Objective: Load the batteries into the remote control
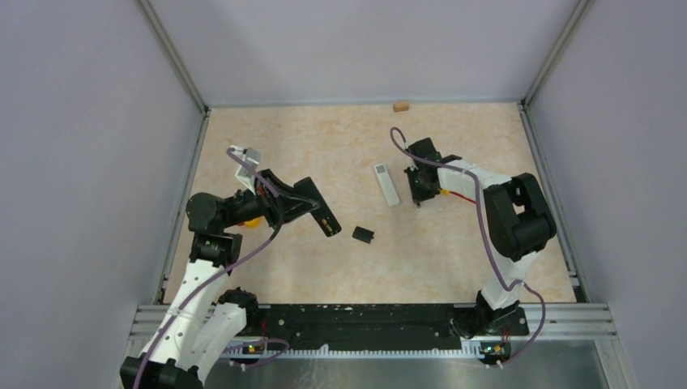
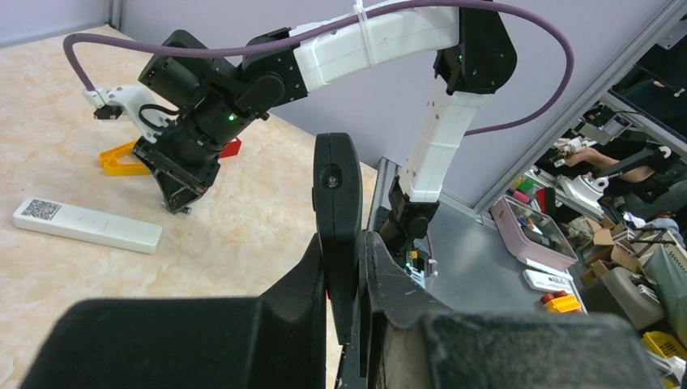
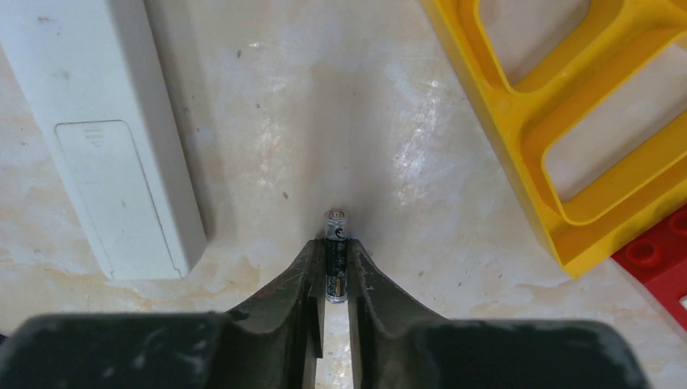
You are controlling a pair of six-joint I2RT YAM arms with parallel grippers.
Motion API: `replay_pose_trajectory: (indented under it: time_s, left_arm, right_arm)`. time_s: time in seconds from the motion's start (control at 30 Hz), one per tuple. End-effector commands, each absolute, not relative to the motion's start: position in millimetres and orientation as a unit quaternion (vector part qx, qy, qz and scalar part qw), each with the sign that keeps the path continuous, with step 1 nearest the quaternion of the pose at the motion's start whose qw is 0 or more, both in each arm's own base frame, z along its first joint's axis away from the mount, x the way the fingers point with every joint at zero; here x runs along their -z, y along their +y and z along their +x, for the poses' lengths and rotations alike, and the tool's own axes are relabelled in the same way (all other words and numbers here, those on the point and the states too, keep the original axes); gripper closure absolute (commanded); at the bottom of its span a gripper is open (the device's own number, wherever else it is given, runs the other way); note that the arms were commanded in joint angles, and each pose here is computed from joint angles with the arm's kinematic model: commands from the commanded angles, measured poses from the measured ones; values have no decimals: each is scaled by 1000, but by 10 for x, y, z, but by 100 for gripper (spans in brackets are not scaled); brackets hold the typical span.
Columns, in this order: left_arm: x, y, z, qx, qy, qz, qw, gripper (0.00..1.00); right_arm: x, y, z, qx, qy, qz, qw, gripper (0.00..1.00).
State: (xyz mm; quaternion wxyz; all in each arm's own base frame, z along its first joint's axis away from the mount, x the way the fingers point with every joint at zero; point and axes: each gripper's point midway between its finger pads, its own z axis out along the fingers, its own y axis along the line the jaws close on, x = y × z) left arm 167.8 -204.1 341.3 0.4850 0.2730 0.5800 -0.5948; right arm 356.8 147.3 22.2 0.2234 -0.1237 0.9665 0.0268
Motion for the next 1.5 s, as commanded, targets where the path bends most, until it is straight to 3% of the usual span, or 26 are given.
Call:
replay_pose_trajectory:
  time_s: [0.0,0.03,0.27,0.43,0.7,0.87,1.03,1.13,1.3,1.37,1.47]
  left_arm:
    - [-3588,-2029,1683,586,562,280,512,100]
    - [-3585,-2026,1699,585,564,275,514,100]
    - [-3521,-1986,1906,571,588,221,528,100]
    - [-3471,-1944,2050,564,593,181,546,100]
    - [-3340,-1869,2272,547,608,124,562,100]
    - [-3284,-1861,2294,544,613,118,561,100]
    - [-3260,-1849,2322,539,616,112,563,100]
    - [-3260,-1837,2348,535,617,109,567,100]
    - [-3235,-1792,2433,518,629,93,573,100]
    - [-3219,-1768,2479,508,637,83,574,100]
    - [-3179,-1726,2545,493,651,66,574,100]
  right_arm:
    - [-308,1394,3526,-17,972,-66,225,93]
    - [-311,1402,3529,-21,972,-33,230,100]
    - [-427,1495,3403,-101,925,220,292,100]
    - [-426,1886,3141,-214,873,351,261,100]
    - [-276,2068,2712,-163,843,468,209,100]
    - [-219,1993,2686,-134,840,484,204,98]
    - [-377,1997,2820,-138,841,467,234,63]
    - [-555,1972,2905,-142,844,443,266,53]
    - [-1093,2083,3212,-171,873,266,371,50]
    - [-1322,2198,3344,-172,880,119,427,51]
    - [-1330,2252,3345,-128,883,-92,443,55]
